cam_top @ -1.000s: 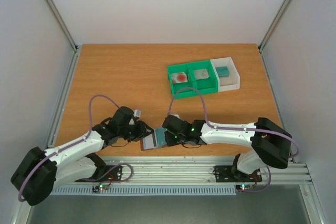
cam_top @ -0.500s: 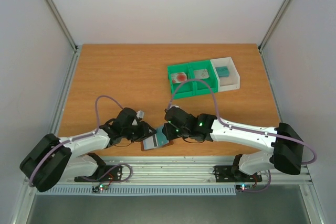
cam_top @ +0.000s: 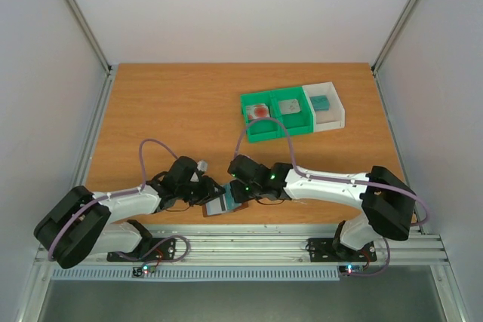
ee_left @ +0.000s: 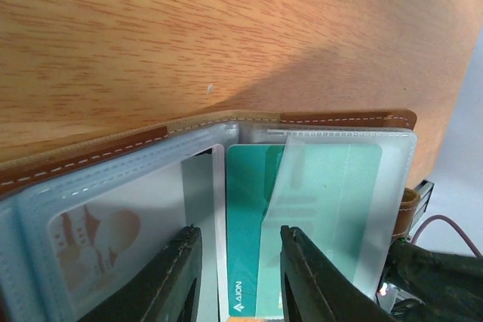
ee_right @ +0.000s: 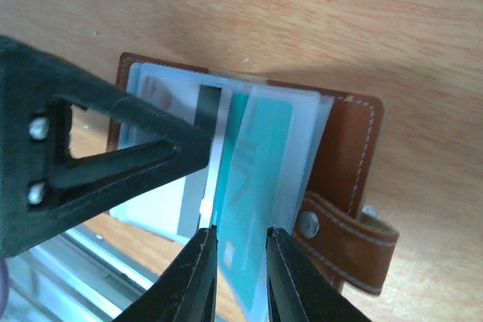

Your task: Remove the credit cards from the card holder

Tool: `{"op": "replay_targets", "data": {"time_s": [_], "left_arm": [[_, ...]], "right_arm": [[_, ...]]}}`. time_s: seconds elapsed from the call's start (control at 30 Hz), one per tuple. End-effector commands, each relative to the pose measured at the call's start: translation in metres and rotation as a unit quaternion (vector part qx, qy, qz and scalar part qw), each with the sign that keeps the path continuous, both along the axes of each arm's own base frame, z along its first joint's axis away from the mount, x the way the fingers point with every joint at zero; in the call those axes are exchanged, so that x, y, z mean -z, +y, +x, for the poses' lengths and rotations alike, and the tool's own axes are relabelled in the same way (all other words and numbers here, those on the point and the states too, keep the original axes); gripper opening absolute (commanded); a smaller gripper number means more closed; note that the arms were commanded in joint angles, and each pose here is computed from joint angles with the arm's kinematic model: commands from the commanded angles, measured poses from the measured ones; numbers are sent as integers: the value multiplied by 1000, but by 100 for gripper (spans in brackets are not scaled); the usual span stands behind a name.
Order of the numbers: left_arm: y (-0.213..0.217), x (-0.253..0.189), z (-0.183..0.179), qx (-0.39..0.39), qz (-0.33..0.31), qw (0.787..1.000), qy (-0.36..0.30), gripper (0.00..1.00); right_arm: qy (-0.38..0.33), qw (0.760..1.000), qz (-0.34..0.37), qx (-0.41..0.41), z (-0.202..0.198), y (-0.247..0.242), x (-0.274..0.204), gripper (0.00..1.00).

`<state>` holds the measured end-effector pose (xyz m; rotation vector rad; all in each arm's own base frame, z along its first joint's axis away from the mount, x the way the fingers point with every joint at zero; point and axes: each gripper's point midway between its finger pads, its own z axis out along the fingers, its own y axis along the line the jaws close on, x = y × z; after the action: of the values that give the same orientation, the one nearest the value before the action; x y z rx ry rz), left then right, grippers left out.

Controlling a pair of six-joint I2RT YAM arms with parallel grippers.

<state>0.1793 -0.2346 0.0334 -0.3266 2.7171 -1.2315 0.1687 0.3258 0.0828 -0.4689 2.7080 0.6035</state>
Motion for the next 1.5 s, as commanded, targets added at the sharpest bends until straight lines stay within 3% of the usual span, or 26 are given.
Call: {"op": "replay_targets", "data": {"time_s": [0.0, 0.3, 0.83, 1.2, 1.47], "left_arm": [[1, 2, 2, -8, 1, 1000, -9, 31], [3, -1, 4, -13, 9, 1000, -13, 31], [-2, 6, 10, -16, 1, 1000, -11, 30], [-10, 8, 13, -14, -16, 1000, -8, 18], [-10, 3, 13, -12, -23, 1000, -17, 1]], "right_arm": [[-8, 1000, -4, 17, 14, -5, 11, 18], [19, 999, -38, 31, 13, -21, 46, 13], [40, 996, -66, 44, 9, -32, 76, 12], [39, 996, -62, 45, 9, -32, 75, 12], [54, 997, -49, 41, 5, -29, 78, 12]]}}
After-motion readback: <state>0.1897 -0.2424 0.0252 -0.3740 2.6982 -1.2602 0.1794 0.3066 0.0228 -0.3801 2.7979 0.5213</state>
